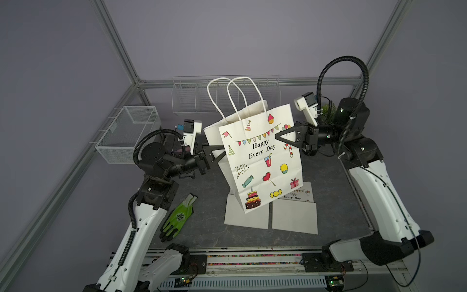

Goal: Put away the paper bag
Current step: Press the paper bag.

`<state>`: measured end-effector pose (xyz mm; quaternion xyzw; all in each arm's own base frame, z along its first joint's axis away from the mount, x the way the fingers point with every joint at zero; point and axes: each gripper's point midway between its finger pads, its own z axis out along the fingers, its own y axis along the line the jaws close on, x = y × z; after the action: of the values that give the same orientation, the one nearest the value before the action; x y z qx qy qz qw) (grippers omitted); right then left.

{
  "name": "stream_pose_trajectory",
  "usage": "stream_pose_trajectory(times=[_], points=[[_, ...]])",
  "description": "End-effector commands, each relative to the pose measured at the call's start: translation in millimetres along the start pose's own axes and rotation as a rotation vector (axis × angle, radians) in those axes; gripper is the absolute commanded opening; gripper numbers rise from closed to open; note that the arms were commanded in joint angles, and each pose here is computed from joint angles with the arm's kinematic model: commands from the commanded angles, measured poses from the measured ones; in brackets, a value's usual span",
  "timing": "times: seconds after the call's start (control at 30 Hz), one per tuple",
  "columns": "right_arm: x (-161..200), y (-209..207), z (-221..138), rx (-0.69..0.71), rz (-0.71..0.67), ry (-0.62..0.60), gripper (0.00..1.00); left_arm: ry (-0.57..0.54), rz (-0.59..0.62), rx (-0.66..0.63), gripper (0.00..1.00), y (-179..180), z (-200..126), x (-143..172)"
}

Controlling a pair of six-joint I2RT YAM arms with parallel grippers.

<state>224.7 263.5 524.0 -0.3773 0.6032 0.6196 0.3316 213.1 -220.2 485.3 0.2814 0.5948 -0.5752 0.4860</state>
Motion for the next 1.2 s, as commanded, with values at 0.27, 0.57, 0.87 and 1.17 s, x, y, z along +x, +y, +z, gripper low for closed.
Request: stream_pose_trajectory(times=[0.27,0.57,0.87,1.17], points=[[-5.0,12.0,0.6,-0.011,-0.046,-0.026,0.06,-0.003,0.004,0.006,0.78,-4.6,-0.9,-0.3],[-31.4,25.5,-6.1,-0.055,-0.049,-0.087,0.07,0.073,-0.021,0.05,0.82,-9.8,-6.6,32.4],[-28.8,37.1,-6.9,-0.106,-0.043,-0.069,0.07,0.095,-0.013,0.038,0.51,-9.0,-6.5,35.9],[-25.3,43.2,-7.5,-0.115,-0.049,-0.051,0.07,0.094,0.0,0.012,0.43,-9.4,-8.5,34.0]])
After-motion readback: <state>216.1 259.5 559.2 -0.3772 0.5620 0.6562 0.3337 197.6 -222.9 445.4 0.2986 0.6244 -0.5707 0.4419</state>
